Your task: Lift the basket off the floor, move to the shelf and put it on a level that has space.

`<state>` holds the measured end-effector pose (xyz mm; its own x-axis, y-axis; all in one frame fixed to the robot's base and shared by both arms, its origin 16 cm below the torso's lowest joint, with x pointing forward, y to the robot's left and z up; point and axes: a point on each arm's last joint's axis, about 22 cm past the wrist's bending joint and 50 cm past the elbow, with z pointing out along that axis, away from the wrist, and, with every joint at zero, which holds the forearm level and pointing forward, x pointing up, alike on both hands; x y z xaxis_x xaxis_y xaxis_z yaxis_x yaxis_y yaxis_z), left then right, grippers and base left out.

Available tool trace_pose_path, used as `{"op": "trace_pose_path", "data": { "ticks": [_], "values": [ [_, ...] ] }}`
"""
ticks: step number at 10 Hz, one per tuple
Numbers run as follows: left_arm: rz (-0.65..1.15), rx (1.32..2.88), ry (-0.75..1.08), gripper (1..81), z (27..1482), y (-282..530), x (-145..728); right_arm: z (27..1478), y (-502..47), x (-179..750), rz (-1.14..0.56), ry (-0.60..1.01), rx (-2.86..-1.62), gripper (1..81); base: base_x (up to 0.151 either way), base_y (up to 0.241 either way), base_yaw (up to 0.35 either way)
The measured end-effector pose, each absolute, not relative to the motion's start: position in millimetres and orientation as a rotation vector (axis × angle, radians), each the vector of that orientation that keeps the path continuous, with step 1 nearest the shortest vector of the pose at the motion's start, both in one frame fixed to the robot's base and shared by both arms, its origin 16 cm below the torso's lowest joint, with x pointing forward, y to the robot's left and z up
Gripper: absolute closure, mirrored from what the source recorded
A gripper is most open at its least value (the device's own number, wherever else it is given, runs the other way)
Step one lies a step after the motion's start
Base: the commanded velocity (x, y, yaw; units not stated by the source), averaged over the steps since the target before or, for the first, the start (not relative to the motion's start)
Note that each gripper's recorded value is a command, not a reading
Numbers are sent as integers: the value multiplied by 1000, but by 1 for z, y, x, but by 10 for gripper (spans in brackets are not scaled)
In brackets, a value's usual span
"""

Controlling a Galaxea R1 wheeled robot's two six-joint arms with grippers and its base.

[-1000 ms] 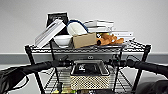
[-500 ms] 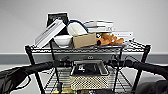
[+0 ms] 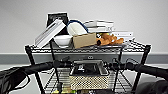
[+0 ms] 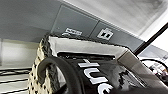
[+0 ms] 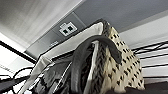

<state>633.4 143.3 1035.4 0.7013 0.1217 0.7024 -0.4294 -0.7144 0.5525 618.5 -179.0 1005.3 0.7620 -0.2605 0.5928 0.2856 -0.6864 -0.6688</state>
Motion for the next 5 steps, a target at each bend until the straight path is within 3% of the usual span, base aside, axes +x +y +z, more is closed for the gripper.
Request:
{"op": "trace_pose_path", "data": {
  "ticks": [5],
  "values": [
    [957, 2173, -225, 10, 1034, 154, 625, 1009, -193, 617, -879, 5, -2155, 10, 0, 0, 0]
  ]
}}
